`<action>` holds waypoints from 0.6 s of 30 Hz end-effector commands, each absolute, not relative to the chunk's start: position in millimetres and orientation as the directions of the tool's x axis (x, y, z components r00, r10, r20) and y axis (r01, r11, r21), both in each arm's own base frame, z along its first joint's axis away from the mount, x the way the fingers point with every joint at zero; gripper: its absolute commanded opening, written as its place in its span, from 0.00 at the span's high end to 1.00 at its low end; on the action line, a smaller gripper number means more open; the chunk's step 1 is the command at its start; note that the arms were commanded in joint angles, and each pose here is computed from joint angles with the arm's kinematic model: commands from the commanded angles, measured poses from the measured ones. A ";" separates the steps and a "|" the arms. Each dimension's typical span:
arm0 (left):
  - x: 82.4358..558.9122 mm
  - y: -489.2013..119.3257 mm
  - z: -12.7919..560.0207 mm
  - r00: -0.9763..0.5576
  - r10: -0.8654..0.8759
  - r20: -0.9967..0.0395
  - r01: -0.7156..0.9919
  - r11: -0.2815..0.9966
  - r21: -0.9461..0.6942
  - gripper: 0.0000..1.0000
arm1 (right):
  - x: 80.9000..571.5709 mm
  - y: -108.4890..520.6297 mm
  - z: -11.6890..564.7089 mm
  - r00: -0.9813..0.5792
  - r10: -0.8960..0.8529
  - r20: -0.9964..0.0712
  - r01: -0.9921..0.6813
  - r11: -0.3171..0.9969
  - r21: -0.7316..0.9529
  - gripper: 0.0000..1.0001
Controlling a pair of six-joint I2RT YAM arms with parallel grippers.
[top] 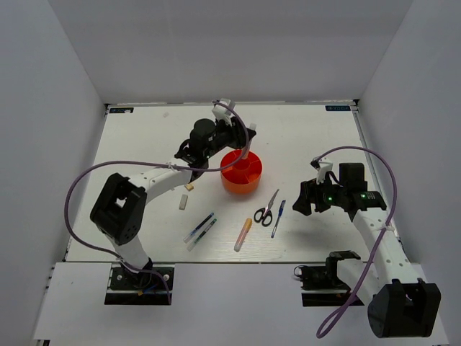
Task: Sort the stationery into containers
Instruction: Place the pen in the storage box.
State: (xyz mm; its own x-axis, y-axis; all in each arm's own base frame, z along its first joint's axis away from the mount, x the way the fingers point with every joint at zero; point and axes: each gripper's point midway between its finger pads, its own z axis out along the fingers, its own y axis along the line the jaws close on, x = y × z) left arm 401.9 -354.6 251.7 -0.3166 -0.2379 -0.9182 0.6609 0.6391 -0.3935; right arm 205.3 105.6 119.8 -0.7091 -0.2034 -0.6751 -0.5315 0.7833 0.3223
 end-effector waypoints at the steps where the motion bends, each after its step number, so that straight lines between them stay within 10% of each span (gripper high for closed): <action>1: 400.7 -363.0 280.3 -0.281 -0.315 -0.906 0.732 0.541 -0.415 1.00 | 211.9 108.4 133.1 -0.676 -0.214 -0.705 -0.565 0.765 0.309 0.22; 18: 408.1 -357.3 201.8 -0.347 -0.234 -0.908 0.696 0.585 -0.416 1.00 | 210.0 109.8 128.5 -0.686 -0.230 -0.691 -0.576 0.752 0.320 0.19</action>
